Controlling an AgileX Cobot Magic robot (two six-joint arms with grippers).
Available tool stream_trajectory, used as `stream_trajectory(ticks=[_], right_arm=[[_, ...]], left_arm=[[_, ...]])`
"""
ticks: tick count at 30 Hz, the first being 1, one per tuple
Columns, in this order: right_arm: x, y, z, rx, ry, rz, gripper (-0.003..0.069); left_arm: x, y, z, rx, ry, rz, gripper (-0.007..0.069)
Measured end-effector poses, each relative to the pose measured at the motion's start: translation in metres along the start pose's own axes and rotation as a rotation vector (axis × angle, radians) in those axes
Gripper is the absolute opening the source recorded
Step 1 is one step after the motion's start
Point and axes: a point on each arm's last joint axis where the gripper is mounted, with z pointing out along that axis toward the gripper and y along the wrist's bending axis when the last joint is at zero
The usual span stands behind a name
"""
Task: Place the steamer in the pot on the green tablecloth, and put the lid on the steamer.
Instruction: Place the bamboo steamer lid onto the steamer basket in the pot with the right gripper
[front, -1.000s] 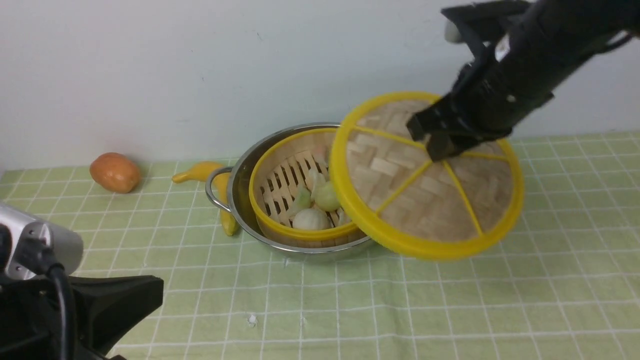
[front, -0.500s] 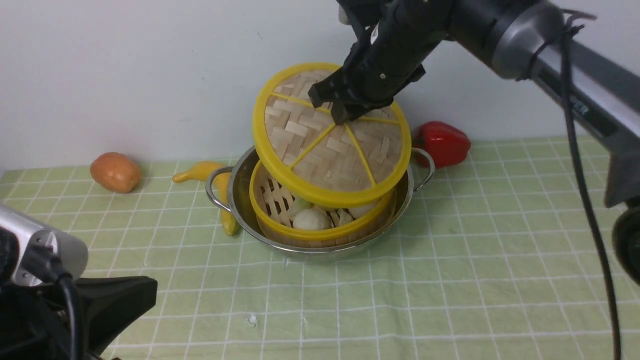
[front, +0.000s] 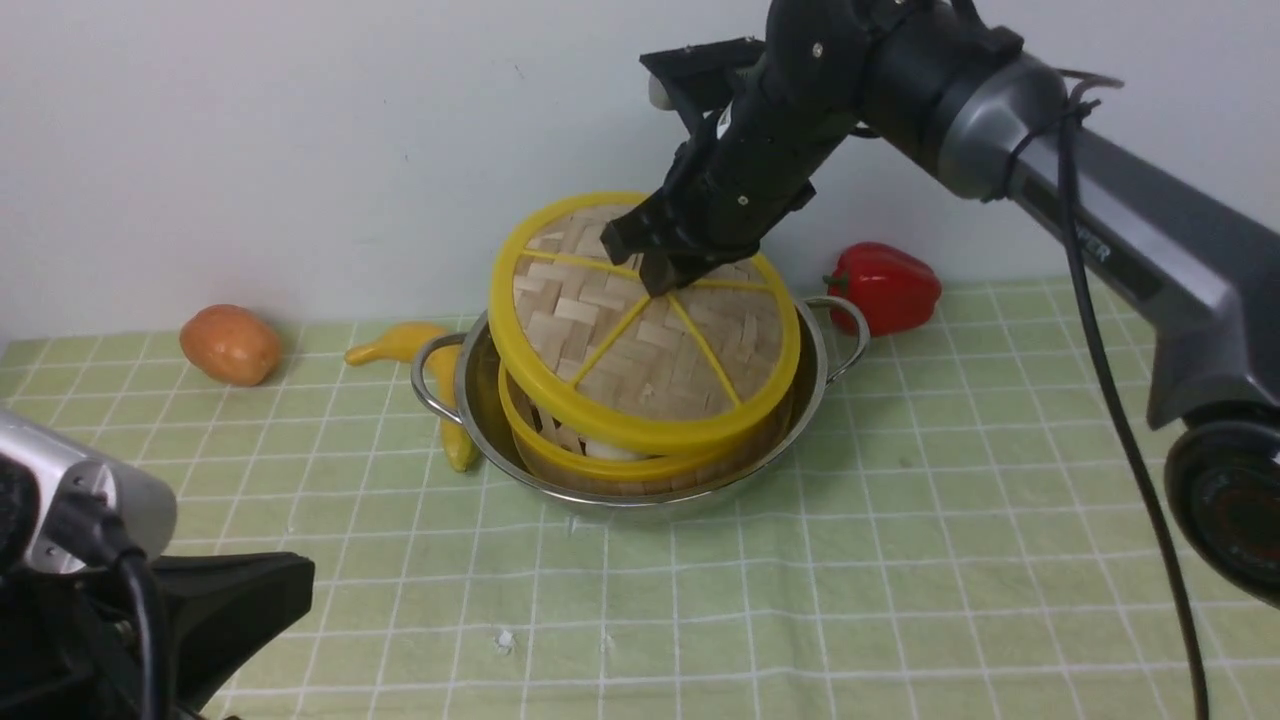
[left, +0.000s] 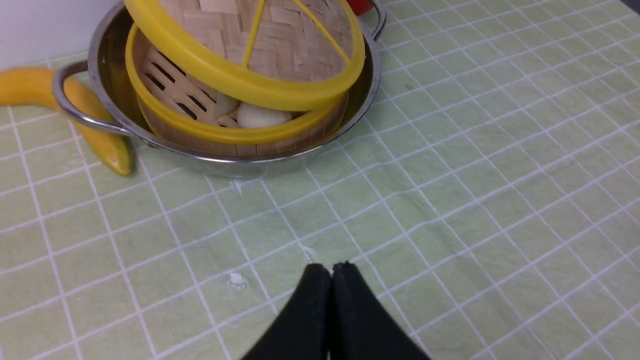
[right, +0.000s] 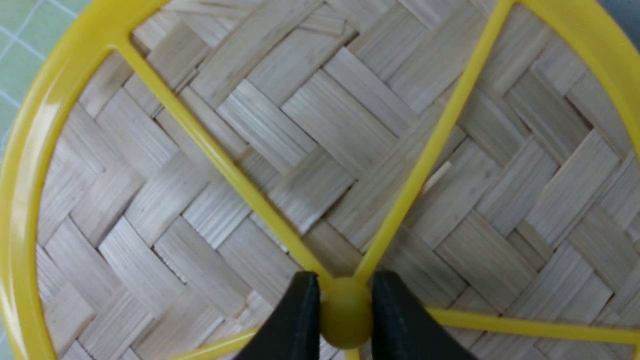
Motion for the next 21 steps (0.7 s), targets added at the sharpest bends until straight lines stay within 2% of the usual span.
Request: stream_trajectory(ticks=[21], right_arm=[[-0.0035, -0.0004, 0.0094, -0.017, -0.050, -0.047, 0.0144]], left_arm=[[0.0000, 0.0000, 0.0000, 0.000, 0.000, 0.000, 0.0001]])
